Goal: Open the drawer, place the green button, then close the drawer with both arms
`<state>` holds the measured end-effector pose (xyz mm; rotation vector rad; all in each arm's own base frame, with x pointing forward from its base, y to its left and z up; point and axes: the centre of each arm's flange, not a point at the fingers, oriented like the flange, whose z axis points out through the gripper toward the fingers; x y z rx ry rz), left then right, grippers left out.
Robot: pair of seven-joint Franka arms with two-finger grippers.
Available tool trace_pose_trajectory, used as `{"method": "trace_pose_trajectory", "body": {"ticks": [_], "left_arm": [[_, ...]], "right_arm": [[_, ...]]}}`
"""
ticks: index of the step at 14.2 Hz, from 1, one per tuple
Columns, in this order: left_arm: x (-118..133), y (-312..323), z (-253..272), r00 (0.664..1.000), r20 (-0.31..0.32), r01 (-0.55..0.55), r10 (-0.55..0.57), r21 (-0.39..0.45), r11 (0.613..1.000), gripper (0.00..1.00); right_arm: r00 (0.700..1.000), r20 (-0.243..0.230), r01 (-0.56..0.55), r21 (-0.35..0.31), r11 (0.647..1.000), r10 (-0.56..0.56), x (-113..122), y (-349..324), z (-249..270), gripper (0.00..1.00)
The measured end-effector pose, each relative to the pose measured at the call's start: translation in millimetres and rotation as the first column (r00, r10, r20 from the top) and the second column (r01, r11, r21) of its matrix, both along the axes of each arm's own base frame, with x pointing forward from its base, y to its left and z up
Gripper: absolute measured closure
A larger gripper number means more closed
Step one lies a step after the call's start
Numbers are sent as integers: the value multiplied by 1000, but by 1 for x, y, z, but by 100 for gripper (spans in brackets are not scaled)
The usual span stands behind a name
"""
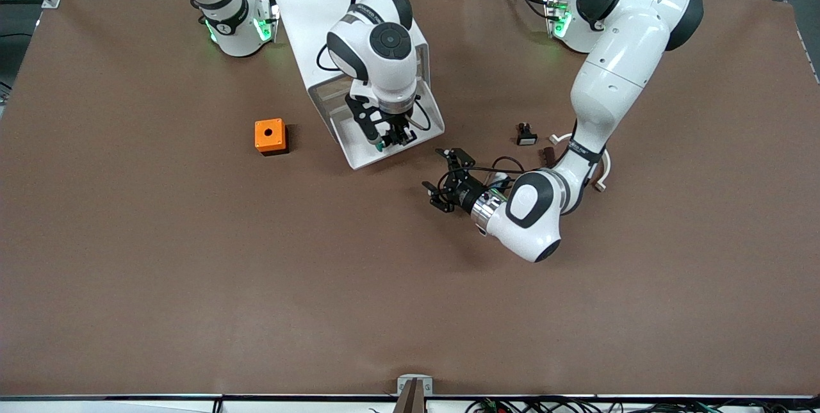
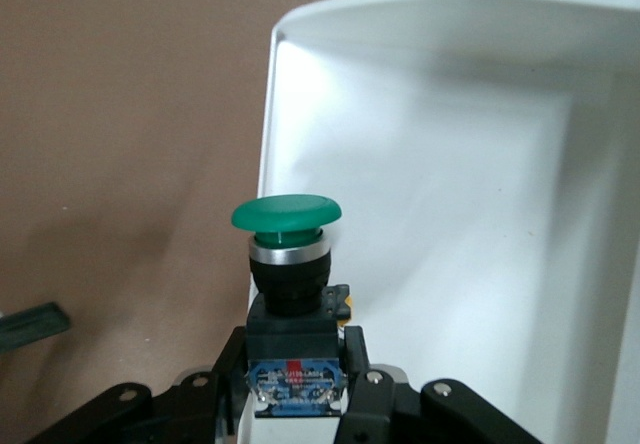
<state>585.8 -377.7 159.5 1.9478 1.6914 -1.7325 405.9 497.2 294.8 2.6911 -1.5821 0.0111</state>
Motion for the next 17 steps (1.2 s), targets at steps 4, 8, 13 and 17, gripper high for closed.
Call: {"method": "trace_pose_trajectory", "body": {"ticks": [4,8,13,17], "left_arm": [[0,-12,21,962,223,169,-155,-47,984,0],[10,-21,55,829,475,310,-295,49,950,0],[13,-39,73,609,643,427,-464,227,875,0],[6,-64,86,428,700,472,-572,367,802,0]], "right_arm": [[1000,-5,11,-16,1000,-11,-1,0,-12,44],[1000,14,24,1,1000,-24,10,0,2,6],[997,-8,-78,-21,997,78,64,-40,64,0],[984,-35,-174,-25,985,173,117,-108,119,0]]}}
